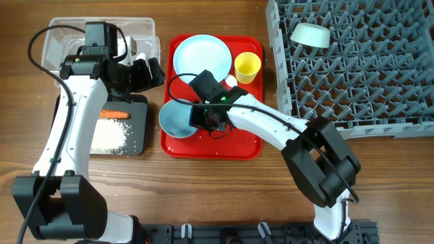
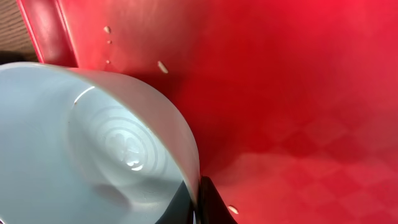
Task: Sort waste into correct bins and load items into the dishwasher rack
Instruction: 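Carry the light-blue bowl right and set it in the rack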
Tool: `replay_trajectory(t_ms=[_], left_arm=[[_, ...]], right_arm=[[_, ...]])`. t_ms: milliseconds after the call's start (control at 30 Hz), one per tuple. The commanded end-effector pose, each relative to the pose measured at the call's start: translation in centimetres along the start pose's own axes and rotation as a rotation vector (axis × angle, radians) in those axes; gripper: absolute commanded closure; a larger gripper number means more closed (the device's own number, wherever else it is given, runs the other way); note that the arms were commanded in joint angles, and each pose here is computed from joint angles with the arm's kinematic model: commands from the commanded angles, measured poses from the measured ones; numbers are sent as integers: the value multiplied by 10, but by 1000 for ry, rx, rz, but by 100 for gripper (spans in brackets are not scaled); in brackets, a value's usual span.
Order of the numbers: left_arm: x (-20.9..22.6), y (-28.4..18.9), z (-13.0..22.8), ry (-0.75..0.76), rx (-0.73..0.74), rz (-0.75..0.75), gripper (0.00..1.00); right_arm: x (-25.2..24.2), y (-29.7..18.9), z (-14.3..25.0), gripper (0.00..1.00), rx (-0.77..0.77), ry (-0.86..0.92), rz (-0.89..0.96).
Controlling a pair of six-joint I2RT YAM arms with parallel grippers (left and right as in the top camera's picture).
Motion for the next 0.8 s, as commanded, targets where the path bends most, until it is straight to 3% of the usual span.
replay_trajectory(t_ms=[0,67,200,267,300,367,433,500,633,767], left_arm=[[-2,-7,-1,3,-19,18,0],[-2,-7,-1,3,-19,18,0],[-2,-7,-1,3,-19,18,0],[-2,-7,-1,3,-19,18,0],[-2,-7,-1,3,-19,18,0],[-2,-7,-1,3,-19,18,0],[-2,-7,-1,3,-19,18,0],[-2,-7,-1,3,-19,18,0],[-2,-7,-1,3,-19,18,0],[-2,-7,-1,3,-19,18,0]], right_arm=[[-5,-34,-12,96,-57,-40,-11],[-2,-60,-18,96,-125,-101,-36],[-12,-175,-31,96,-536,-152,75],[-28,-228,-31,96,-776,-139,248],[-41,-253,-32,96,-918,-112,421],[-63,-282,-37,96,-1061,-101,782],[-85,-295,-44,96,-1073,-80,1107],[-112,-298,-57,96,-975,-63,1394],[-169,-275,-94,96,-707,-86,1585],[-210,-231,-136,96,-419,-241,1704]])
Point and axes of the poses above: each gripper's point midway between its finger pads, its own y axis out along the fingers, its own x axis along the line the jaws close on, z = x × y, the point moved 10 cm from there along -y, back along the fingers, and after that the axes turned 5 degrees about -y, right-handed, at the moved point
